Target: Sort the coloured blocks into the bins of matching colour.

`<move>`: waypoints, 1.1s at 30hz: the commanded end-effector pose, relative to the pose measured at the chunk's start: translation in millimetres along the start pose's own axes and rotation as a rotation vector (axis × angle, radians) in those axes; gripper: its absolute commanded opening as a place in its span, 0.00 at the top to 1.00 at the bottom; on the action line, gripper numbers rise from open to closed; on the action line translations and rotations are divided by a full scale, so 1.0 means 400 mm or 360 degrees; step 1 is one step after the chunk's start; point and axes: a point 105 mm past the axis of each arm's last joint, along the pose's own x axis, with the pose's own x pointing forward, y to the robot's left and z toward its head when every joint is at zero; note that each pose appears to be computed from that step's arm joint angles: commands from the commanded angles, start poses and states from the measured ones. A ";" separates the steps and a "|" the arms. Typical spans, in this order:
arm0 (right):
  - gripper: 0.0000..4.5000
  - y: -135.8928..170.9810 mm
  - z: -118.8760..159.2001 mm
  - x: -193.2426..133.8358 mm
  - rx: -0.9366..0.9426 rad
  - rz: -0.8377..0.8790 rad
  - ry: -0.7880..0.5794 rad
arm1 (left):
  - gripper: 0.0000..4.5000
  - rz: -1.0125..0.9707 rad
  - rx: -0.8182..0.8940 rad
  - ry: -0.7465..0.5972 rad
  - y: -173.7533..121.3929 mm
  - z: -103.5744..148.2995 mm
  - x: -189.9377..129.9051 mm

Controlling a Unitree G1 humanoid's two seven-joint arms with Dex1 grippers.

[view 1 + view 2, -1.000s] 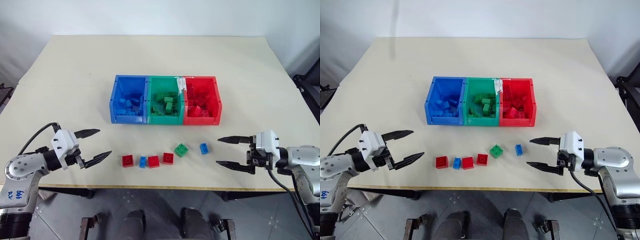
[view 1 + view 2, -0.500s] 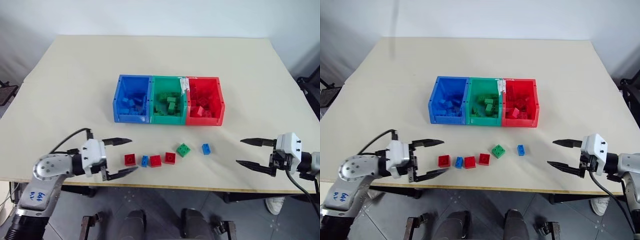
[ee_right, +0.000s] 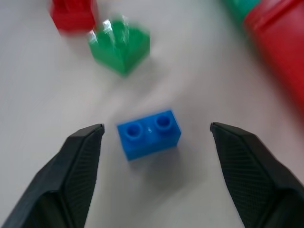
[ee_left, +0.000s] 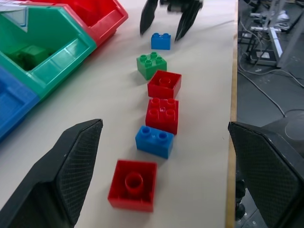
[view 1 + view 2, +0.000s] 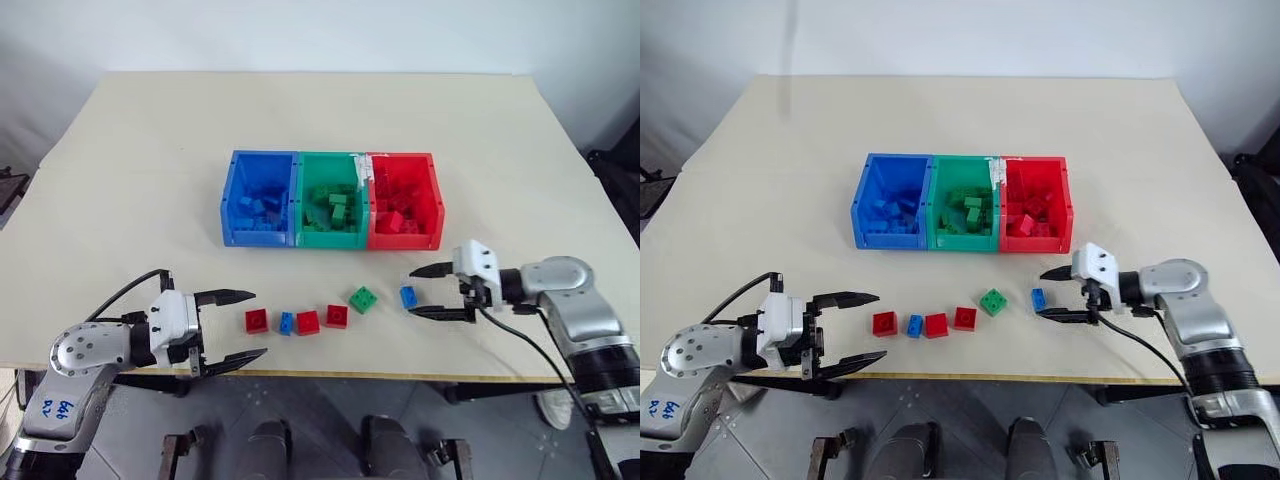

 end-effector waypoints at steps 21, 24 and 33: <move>0.68 -0.084 0.513 0.342 0.0083 -0.0181 -0.0536 | 0.00 0.0836 -0.0078 0.0020 0.065 -0.042 -0.182; 0.68 -0.110 0.550 0.407 0.0025 -0.0338 -0.0506 | 0.00 0.0891 -0.0063 0.0041 0.068 -0.046 -0.193; 0.22 -0.111 0.602 0.417 -0.0033 -0.0310 -0.0704 | 0.00 0.0924 -0.0053 0.0039 0.051 -0.041 -0.184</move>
